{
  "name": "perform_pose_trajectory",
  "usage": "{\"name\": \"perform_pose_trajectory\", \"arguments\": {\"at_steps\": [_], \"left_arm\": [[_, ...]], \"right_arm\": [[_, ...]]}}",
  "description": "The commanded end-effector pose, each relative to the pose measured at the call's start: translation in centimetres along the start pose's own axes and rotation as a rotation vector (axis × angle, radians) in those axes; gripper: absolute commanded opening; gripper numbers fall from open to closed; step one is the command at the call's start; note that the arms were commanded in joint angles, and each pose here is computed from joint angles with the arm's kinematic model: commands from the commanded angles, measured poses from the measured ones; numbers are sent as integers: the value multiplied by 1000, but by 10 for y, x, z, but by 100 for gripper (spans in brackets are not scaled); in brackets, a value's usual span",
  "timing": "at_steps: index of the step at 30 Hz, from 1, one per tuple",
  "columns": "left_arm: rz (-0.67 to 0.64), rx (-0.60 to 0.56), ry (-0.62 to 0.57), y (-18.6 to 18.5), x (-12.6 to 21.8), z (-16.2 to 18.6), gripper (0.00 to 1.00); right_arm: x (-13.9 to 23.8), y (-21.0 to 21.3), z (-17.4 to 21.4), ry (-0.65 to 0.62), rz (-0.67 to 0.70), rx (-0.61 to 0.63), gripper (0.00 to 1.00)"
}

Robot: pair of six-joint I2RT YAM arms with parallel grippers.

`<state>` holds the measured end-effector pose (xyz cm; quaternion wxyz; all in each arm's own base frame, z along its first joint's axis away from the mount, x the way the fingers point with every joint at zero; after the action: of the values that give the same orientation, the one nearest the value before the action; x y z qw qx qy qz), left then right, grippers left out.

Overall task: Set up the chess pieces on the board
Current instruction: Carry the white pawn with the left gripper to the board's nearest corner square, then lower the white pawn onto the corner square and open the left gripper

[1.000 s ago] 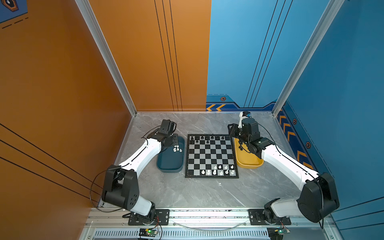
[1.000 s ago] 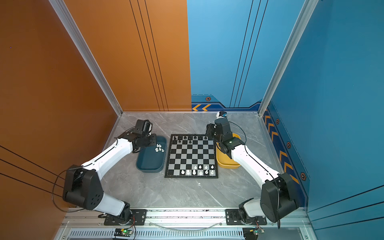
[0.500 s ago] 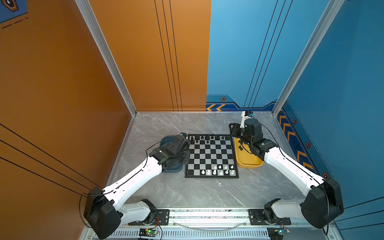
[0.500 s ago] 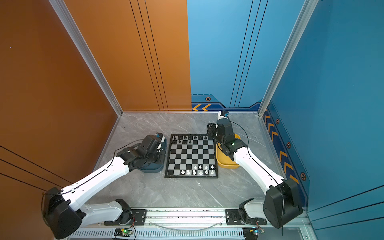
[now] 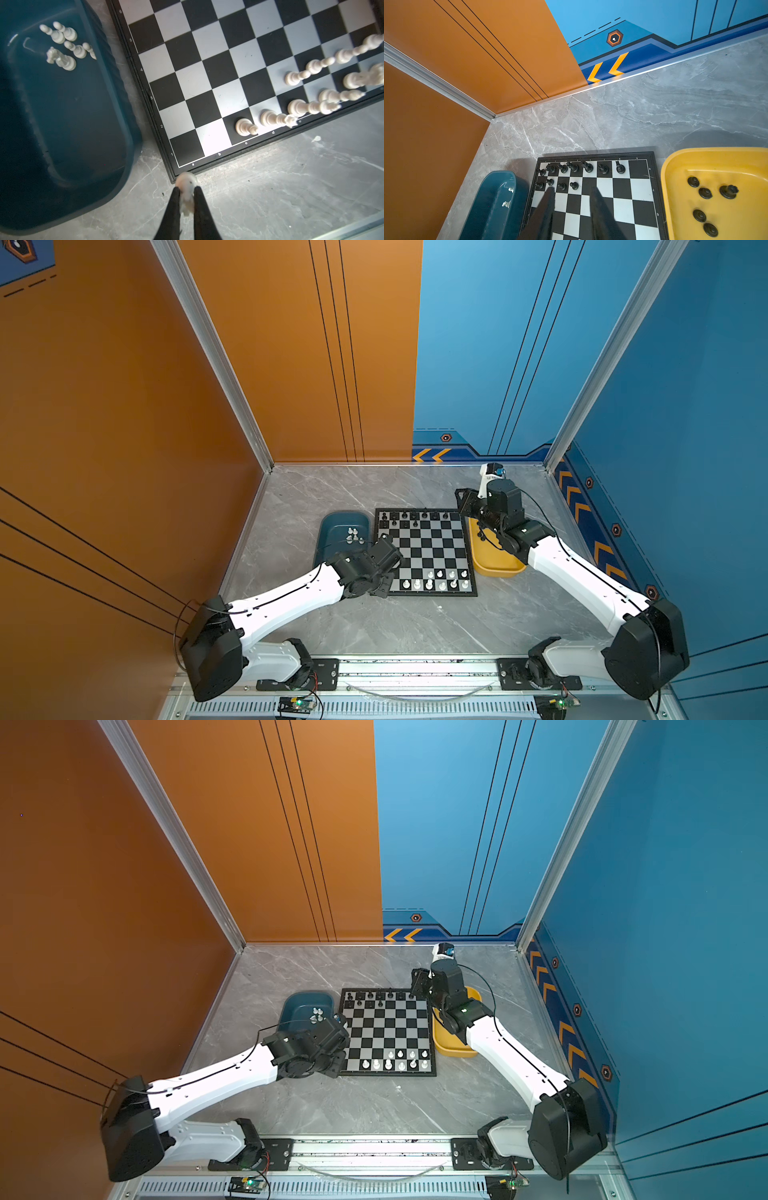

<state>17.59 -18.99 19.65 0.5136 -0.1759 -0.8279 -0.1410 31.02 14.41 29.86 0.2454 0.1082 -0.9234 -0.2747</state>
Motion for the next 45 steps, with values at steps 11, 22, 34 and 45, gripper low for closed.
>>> {"name": "perform_pose_trajectory", "arguments": {"at_steps": [11, 22, 34, 45], "left_arm": [[0, 11, 32, -11, -30, -2, 0], [-21, 38, 81, -5, -44, 4, 0], [-8, 55, 108, -3, -54, 7, 0], [-8, 65, 115, -1, -57, 9, 0]], "right_arm": [[5, 0, 0, -19, 12, 8, 31], [-2, 0, 2, -4, 17, 8, 31], [-6, 0, 3, 5, 19, 9, 31], [-7, 0, 3, 5, 20, 9, 31]]}}
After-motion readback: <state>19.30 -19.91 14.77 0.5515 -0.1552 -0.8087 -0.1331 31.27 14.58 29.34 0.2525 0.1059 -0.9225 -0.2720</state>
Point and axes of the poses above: each gripper's point midway between its finger pads, its own x axis back along the fingers, its own y axis along the line the jaws close on, z = x × y, the point moved 10 cm from there along x, back along the fingers, and after that the axes turned 6 degrees about -x, right-handed, at the moved point
